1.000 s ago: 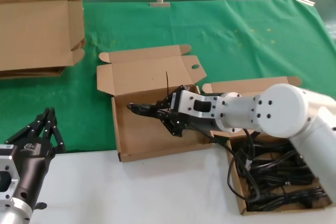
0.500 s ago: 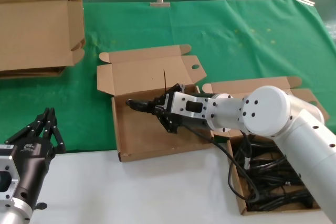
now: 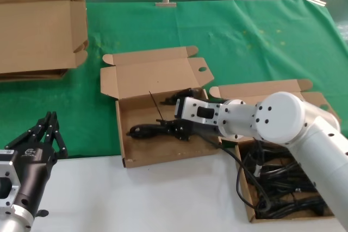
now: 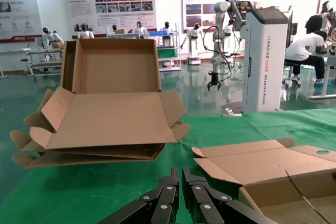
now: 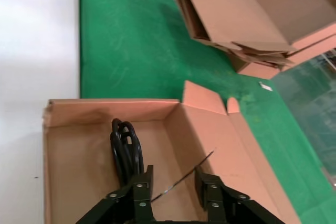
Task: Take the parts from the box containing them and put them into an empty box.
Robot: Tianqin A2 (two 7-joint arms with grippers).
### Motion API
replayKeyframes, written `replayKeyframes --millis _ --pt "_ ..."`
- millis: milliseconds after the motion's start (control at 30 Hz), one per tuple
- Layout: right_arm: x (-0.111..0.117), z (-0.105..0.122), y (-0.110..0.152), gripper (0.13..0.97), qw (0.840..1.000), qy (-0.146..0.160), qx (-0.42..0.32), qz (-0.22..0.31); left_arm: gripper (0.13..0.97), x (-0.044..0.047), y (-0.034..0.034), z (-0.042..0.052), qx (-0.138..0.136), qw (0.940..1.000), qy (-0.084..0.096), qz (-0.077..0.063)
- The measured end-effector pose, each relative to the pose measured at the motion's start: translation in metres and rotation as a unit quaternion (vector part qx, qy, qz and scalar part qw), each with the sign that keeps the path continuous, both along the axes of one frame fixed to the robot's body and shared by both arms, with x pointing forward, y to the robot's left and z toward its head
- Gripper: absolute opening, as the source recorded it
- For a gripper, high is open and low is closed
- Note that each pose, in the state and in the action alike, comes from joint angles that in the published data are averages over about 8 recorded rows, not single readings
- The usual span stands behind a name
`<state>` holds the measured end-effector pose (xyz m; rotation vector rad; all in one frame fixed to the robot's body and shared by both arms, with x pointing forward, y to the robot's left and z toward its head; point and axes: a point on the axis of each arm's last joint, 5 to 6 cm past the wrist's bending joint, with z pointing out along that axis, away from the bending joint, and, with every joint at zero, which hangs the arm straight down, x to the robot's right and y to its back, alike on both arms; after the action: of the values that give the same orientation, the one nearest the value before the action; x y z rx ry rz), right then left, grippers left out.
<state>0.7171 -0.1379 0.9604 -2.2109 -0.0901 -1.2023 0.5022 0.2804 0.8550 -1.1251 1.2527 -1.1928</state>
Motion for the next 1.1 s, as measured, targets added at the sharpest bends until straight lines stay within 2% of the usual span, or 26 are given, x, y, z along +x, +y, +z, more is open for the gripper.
replayKeyframes --millis 300,567,700,967,1100 --pt "-0.013 0.017 -0.016 0.391 0.999 -0.014 0.041 -0.022 0.172 0.0 0.0 0.0 0.0 1.0 0.0 0.0" --pt "-0.032 0.036 -0.038 0.59 0.992 -0.039 0.101 -0.058 0.172 0.0 0.0 0.0 0.0 1.0 0.0 0.0" --pt "-0.041 0.043 -0.049 0.59 0.988 -0.049 0.125 -0.075 0.172 0.0 0.0 0.0 0.0 1.0 0.0 0.0" --pt "-0.046 0.046 -0.055 0.78 0.986 -0.054 0.137 -0.083 0.172 0.0 0.0 0.0 0.0 1.0 0.0 0.0" --pt "-0.047 0.043 -0.056 0.78 0.985 -0.054 0.144 -0.084 0.172 0.0 0.0 0.0 0.0 1.0 0.0 0.0"
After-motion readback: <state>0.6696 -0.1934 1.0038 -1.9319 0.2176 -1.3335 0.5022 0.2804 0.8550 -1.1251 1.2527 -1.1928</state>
